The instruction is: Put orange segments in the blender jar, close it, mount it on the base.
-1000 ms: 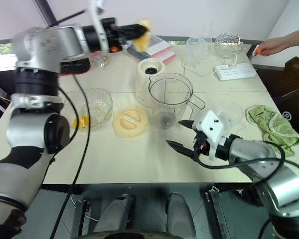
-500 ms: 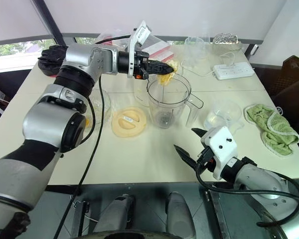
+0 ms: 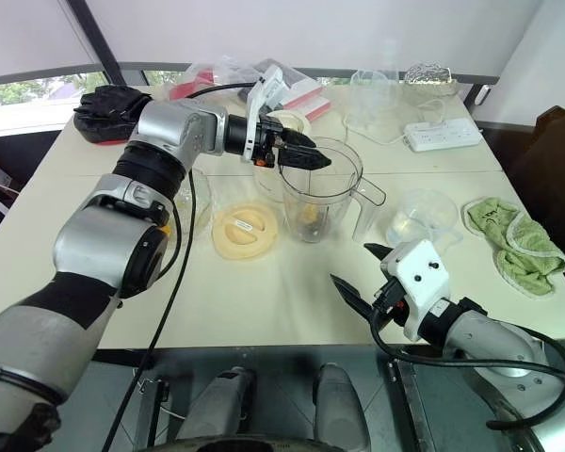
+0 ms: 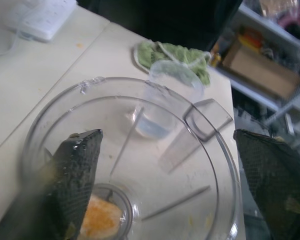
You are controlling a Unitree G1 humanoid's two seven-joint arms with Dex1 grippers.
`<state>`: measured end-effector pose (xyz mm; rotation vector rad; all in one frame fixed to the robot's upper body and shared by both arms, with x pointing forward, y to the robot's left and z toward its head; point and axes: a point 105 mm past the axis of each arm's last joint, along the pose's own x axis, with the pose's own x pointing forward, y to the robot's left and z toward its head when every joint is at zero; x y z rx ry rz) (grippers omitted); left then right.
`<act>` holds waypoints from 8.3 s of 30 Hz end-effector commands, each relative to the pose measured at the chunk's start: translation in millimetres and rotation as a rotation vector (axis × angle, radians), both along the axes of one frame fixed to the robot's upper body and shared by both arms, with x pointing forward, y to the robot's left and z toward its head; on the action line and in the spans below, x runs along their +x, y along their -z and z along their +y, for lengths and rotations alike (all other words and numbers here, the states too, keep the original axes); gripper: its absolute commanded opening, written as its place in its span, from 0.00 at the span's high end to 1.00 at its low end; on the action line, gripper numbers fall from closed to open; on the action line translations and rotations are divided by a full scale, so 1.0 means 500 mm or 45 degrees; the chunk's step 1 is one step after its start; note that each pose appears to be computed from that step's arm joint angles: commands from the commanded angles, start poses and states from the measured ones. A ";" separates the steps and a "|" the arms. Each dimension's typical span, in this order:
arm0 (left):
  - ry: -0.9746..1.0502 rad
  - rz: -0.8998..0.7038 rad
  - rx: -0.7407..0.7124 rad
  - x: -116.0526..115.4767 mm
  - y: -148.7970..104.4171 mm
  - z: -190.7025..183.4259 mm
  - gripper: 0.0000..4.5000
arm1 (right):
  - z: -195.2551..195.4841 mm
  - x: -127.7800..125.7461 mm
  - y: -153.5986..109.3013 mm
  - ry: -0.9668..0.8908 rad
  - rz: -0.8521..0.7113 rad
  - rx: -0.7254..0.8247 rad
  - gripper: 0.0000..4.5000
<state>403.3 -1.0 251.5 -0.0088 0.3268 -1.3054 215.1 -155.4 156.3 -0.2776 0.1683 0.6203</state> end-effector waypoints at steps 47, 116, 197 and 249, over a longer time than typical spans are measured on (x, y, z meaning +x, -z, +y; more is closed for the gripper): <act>-0.273 -0.260 0.054 -0.214 0.218 0.190 0.01 | -0.312 0.126 0.099 1.082 -0.182 -0.062 0.13; -0.223 -0.344 0.201 -0.245 0.238 0.195 0.00 | -0.284 0.220 0.133 1.383 -0.199 0.331 0.99; -0.474 -0.354 -0.051 -0.203 0.248 0.168 0.00 | -0.132 0.307 -0.327 0.505 -0.980 -0.375 0.99; -0.450 -0.357 -0.045 -0.201 0.245 0.167 0.00 | -0.208 0.310 -0.267 0.828 -0.476 0.452 0.99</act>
